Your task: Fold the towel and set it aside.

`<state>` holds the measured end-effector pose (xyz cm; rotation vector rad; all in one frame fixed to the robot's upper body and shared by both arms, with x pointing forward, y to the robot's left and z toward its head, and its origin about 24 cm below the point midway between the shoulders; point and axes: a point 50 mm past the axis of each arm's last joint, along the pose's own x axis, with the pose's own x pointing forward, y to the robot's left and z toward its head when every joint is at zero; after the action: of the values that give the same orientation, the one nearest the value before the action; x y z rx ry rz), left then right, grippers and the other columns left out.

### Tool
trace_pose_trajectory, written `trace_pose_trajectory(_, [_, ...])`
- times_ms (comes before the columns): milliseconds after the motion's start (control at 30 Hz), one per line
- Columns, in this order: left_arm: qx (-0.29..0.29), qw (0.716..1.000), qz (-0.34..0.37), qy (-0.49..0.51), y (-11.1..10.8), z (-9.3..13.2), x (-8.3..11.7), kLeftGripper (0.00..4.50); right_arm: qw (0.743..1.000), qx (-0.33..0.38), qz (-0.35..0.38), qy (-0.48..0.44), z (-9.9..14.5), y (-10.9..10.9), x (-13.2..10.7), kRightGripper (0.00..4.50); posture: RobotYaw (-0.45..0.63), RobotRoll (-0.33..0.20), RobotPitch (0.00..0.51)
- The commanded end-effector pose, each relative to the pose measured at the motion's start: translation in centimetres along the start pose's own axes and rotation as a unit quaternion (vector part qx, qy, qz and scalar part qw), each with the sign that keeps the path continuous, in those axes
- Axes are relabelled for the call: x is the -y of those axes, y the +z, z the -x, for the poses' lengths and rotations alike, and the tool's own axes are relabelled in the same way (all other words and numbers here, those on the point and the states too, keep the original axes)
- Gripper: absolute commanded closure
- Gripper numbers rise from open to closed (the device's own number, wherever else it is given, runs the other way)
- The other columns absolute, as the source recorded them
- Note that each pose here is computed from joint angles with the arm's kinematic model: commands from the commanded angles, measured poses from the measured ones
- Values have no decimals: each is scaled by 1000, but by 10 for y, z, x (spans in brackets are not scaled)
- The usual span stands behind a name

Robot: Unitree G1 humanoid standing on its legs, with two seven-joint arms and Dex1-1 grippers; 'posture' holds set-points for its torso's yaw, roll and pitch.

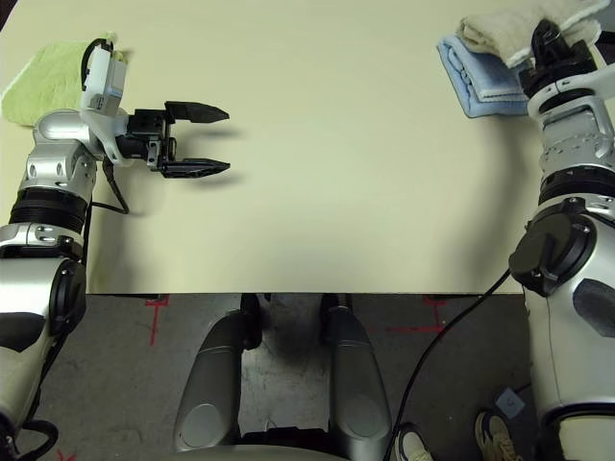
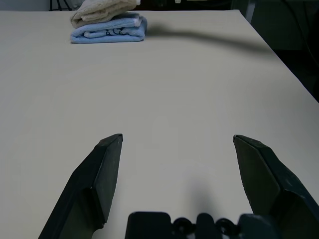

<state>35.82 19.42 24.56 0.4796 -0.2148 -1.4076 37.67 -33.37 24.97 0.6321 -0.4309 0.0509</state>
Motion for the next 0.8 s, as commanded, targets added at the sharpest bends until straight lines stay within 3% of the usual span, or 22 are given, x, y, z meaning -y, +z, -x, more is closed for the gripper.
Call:
trace_pose_trajectory(33, [-9,1000,-1,-11,-1,0,3,0,1000,-17,-25,0,6,0,8,4473,-60,0,348])
trace_pose_trajectory(533, [-5,1000,-1,-17,-2,-5,2,0,996,-43,-77,3,29,30,30,4473,-89,0,338])
trace_pose_trajectory(667, [-6,1000,-1,-18,-2,-5,2,0,995,-69,-65,-3,35,29,35,3230,-88,0,338])
trace_pose_trajectory(800, [-8,1000,1,-17,-2,-4,2,0,988,-150,-32,-2,43,18,38,1761,-91,0,342])
